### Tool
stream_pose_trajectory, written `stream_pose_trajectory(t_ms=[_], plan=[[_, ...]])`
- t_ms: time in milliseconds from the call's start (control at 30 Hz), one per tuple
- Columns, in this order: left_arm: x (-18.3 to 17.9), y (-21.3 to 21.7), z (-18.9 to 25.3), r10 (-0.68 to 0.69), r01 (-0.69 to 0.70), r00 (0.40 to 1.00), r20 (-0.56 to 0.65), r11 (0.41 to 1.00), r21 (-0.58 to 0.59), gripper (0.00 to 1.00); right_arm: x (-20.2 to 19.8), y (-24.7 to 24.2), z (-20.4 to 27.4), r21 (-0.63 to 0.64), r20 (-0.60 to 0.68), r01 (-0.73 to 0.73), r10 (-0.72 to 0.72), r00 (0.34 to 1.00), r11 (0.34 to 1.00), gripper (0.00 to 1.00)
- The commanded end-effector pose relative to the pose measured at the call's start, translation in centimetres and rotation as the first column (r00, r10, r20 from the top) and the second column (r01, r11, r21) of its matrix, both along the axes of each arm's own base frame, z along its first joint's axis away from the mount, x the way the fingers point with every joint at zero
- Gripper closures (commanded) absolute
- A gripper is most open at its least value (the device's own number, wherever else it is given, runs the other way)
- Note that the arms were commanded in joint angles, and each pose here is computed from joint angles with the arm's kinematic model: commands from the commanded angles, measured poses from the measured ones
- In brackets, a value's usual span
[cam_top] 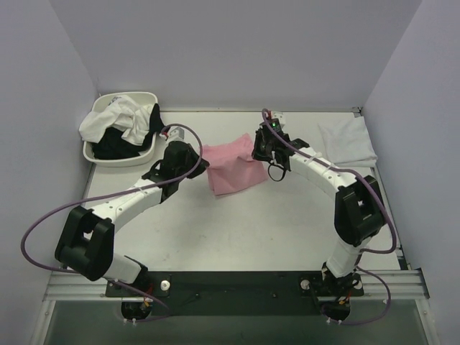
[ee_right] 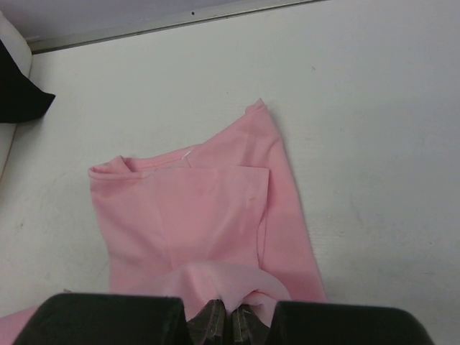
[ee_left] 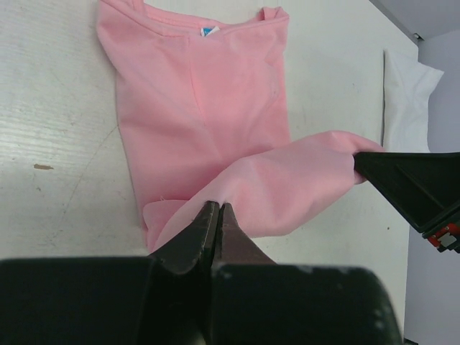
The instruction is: Fold and stack the t-shirts
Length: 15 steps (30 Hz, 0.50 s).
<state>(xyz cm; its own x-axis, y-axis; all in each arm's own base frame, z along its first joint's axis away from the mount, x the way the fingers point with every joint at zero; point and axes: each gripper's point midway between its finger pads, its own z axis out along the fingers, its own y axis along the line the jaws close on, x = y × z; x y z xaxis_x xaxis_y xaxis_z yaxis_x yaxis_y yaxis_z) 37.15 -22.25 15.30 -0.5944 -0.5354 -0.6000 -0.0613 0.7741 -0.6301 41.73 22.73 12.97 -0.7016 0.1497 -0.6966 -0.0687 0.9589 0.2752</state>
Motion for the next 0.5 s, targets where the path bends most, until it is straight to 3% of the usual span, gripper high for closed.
stream_pose_trajectory(t_ms=[0, 133, 300, 467], plan=[[0.2, -0.4, 2.1, -0.013, 0.018, 0.997, 0.070, 0.997, -0.072, 1.00, -0.7, 0.2, 2.6, 0.054, 0.047, -0.023, 0.020, 0.999, 0.998, 1.00], [-2.6, -1.3, 1.8, -0.072, 0.078, 0.995, 0.062, 0.992, -0.096, 1.00, -4.2, -1.0, 1.9, 0.053, 0.041, -0.030, 0.028, 0.999, 0.998, 1.00], [-8.6, -3.1, 0.9, -0.162, 0.165, 0.985, 0.053, 0.985, -0.059, 1.00, -10.8, -2.7, -0.4, -0.027, -0.007, -0.065, 0.065, 0.998, 0.997, 1.00], [-13.8, -2.6, 0.3, -0.194, 0.197, 0.980, 0.038, 0.977, -0.077, 1.00, -17.1, -3.5, -0.5, -0.050, 0.023, -0.109, 0.111, 0.994, 0.993, 1.00]])
